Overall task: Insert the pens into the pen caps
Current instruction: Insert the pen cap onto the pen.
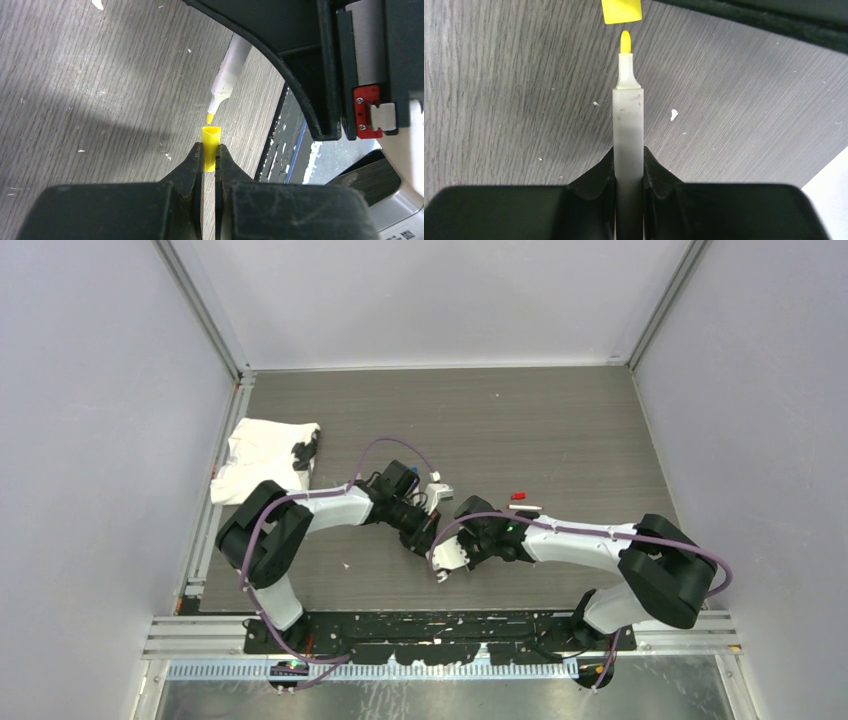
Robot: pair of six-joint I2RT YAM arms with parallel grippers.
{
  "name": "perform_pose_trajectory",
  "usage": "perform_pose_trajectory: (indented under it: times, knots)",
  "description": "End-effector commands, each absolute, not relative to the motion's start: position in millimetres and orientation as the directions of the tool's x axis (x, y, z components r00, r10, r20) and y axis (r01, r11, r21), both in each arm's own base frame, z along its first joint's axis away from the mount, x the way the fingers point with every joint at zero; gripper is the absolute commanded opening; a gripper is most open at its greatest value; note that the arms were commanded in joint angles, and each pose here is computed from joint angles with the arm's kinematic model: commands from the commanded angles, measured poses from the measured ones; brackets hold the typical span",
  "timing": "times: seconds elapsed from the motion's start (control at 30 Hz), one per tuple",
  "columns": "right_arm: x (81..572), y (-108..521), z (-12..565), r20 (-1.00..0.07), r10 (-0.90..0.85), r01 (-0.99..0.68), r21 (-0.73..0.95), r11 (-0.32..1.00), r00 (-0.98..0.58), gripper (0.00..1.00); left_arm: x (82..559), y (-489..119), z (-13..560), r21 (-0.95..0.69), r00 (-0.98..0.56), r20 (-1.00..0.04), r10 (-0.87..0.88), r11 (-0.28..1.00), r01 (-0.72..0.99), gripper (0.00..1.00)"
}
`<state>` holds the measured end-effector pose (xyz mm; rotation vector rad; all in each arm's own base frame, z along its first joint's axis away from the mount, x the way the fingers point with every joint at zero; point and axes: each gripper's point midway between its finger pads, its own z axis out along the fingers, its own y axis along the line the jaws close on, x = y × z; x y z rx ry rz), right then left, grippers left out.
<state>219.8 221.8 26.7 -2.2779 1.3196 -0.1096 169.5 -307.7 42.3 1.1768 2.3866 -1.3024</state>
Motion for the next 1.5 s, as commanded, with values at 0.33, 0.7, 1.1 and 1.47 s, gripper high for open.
perform_pose_trajectory:
  times: [0.33, 0.7, 1.1, 1.47]
  knots:
    - [212.7, 234.4, 30.2, -0.239, -0.815, -0.802, -0.456, -0.385, 0.527, 0.01, 177.7, -319.1, 59.7, -0.637, -0.657, -0.546, 0.519, 0.251, 0.729, 0.01]
    - [204.4, 243.6, 35.0, -0.307, -0.794, -0.818, -0.440, -0.370, 0.524, 0.01, 177.2, -321.1, 63.6, -0.642, -0.655, -0.556, 0.512, 0.237, 0.729, 0.01]
    - [190.8, 254.2, 45.6, -0.420, -0.763, -0.857, -0.388, -0.339, 0.492, 0.01, 178.9, -323.6, 83.9, -0.642, -0.649, -0.588, 0.482, 0.210, 0.737, 0.01]
    - [180.0, 259.0, 63.9, -0.575, -0.724, -0.924, -0.270, -0.271, 0.381, 0.01, 189.9, -330.0, 121.3, -0.639, -0.663, -0.625, 0.413, 0.218, 0.738, 0.02]
